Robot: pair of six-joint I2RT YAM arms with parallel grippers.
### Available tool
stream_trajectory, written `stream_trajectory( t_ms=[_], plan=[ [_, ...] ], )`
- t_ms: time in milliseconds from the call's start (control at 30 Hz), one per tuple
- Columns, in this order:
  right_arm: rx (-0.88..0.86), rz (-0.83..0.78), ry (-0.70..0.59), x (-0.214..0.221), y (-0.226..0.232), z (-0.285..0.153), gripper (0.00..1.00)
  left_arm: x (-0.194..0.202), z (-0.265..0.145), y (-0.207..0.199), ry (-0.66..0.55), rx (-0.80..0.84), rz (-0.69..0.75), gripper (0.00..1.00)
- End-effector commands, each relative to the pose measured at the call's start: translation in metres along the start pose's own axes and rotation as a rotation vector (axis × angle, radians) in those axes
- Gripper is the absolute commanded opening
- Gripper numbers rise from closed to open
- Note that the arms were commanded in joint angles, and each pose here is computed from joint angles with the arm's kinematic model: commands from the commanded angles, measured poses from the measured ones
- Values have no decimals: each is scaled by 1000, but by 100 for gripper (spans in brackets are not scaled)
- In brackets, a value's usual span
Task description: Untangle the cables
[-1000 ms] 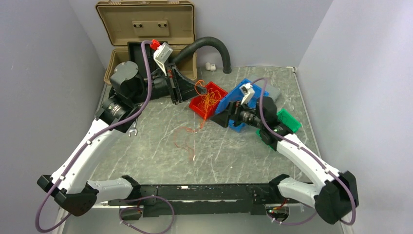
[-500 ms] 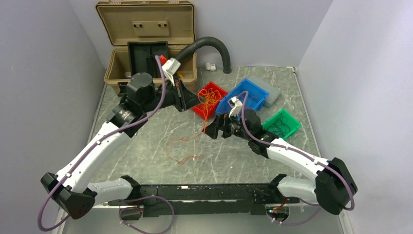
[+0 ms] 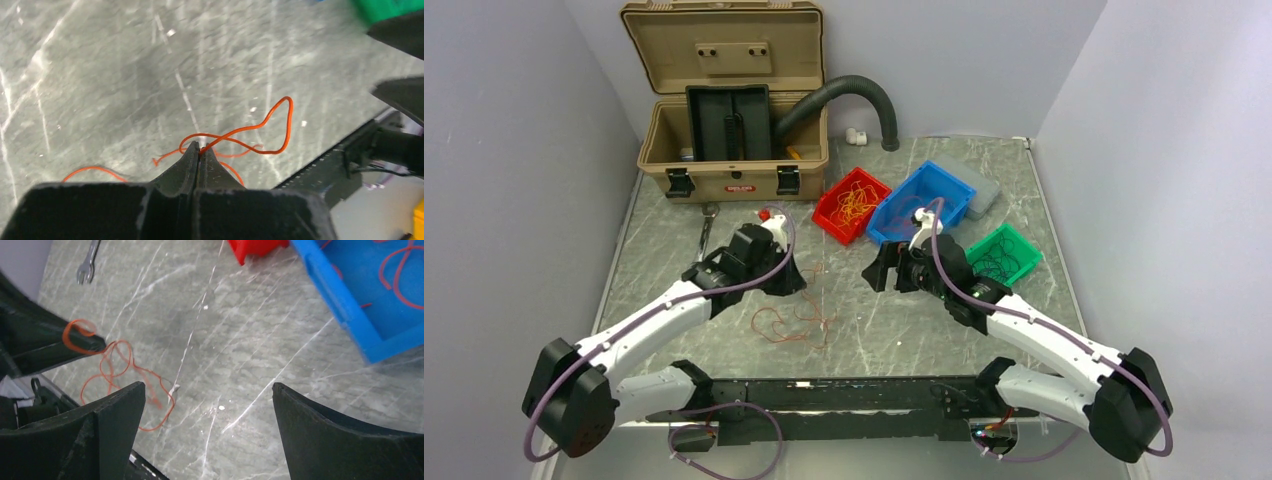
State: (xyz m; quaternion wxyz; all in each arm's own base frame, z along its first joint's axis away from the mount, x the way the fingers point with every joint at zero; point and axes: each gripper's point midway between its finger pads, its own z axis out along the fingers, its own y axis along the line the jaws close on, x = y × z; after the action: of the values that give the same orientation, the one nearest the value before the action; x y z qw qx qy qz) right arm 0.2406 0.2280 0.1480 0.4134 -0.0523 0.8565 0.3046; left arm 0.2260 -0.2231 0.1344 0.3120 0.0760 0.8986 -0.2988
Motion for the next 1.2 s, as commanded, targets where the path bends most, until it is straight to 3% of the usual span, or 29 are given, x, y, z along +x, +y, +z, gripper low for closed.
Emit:
stream_trajectory(
  t_ms=[0, 67, 267, 333, 500, 633, 700, 867, 1167],
  plan=[
    [-42, -77, 64, 14, 19, 4, 100, 8, 18, 25, -3, -91, 6, 1],
    [-12, -111, 112, 26, 22, 12, 100, 15, 20, 35, 20, -138, 3, 11],
    [-32, -201, 206, 57, 50, 35, 100, 13, 0, 41, 30, -199, 25, 67],
    [-37, -223, 221, 63, 57, 43, 100, 6, -13, 41, 4, -213, 24, 78],
    [-62, -299, 268, 76, 74, 66, 100, -2, -43, 62, 7, -250, -109, 90],
    [-37, -312, 299, 76, 73, 89, 100, -1, -63, 75, -20, -219, -260, 95],
    [-125, -232, 341, 74, 82, 98, 100, 4, -68, 76, -28, -200, -337, 95],
    [-149, -146, 415, 75, 86, 122, 100, 40, -60, 71, 23, -127, -548, 88],
    [-293, -88, 544, 113, 105, 137, 100, 73, -48, 84, 16, -143, -649, 79]
  ],
)
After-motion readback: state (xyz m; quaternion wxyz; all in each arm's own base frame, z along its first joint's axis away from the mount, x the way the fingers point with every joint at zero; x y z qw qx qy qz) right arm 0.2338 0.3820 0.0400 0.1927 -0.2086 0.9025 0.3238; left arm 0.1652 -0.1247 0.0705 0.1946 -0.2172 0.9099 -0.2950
